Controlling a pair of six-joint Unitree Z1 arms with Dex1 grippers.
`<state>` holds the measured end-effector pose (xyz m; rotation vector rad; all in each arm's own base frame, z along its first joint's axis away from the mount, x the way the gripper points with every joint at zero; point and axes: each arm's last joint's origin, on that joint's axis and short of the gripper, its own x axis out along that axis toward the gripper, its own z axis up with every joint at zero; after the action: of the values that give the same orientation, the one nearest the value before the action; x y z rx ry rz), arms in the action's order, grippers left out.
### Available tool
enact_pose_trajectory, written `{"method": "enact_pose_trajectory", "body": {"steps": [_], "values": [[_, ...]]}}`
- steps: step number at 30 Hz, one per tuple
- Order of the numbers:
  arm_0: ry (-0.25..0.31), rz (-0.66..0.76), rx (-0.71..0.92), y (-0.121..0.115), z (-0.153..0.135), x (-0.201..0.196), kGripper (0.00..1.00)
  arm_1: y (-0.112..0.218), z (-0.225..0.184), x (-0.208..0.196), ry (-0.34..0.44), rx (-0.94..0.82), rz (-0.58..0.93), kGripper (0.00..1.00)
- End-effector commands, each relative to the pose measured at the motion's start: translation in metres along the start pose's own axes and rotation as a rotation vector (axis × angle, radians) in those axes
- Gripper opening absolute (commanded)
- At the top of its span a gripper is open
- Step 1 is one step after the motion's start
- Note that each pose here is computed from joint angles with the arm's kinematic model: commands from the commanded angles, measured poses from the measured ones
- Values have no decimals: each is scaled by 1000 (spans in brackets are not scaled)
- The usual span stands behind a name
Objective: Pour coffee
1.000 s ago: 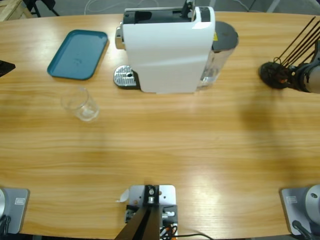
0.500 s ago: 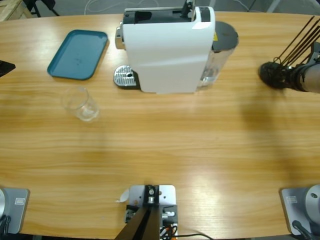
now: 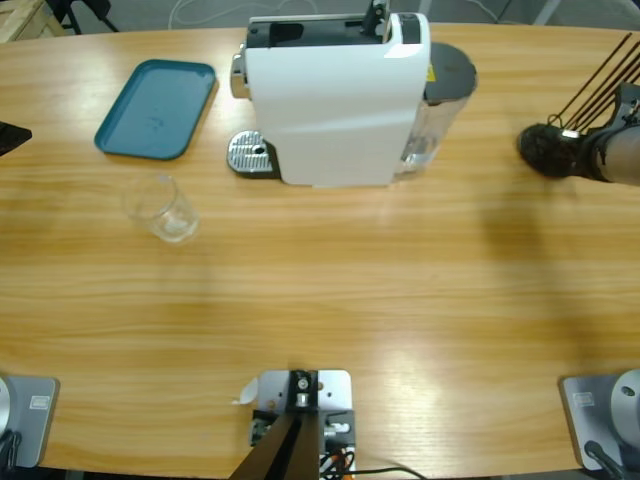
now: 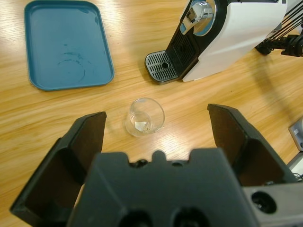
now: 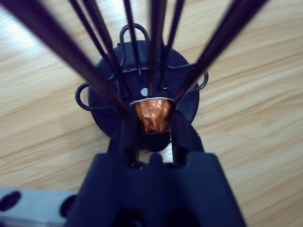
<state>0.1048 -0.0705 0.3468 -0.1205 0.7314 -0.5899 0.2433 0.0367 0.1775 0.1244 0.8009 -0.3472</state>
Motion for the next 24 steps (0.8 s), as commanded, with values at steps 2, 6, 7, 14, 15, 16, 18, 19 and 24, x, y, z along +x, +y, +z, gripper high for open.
{"method": "enact_pose_trajectory", "body": {"steps": [2,6,7,14,15,16,18,19,24], "values": [[63,3,8,3,-10,10,929,-4,-7,10,32,-24,-40,0],[67,3,8,3,-10,11,929,-5,-5,7,17,-24,-39,0],[66,2,9,2,-10,11,929,-6,-2,2,-3,-27,-33,0],[64,-3,13,2,-10,10,927,-16,18,-38,-122,-48,5,0],[63,-4,13,2,-10,10,927,-17,21,-44,-130,-49,8,0],[61,-4,14,2,-10,10,928,-18,25,-50,-141,-45,12,0],[59,-7,16,1,-11,9,928,-19,32,-60,-156,-40,18,0],[59,-8,16,1,-11,9,927,-20,35,-65,-161,-38,20,0],[52,-10,17,1,-11,7,927,-24,58,-95,-180,-53,25,0]]}}
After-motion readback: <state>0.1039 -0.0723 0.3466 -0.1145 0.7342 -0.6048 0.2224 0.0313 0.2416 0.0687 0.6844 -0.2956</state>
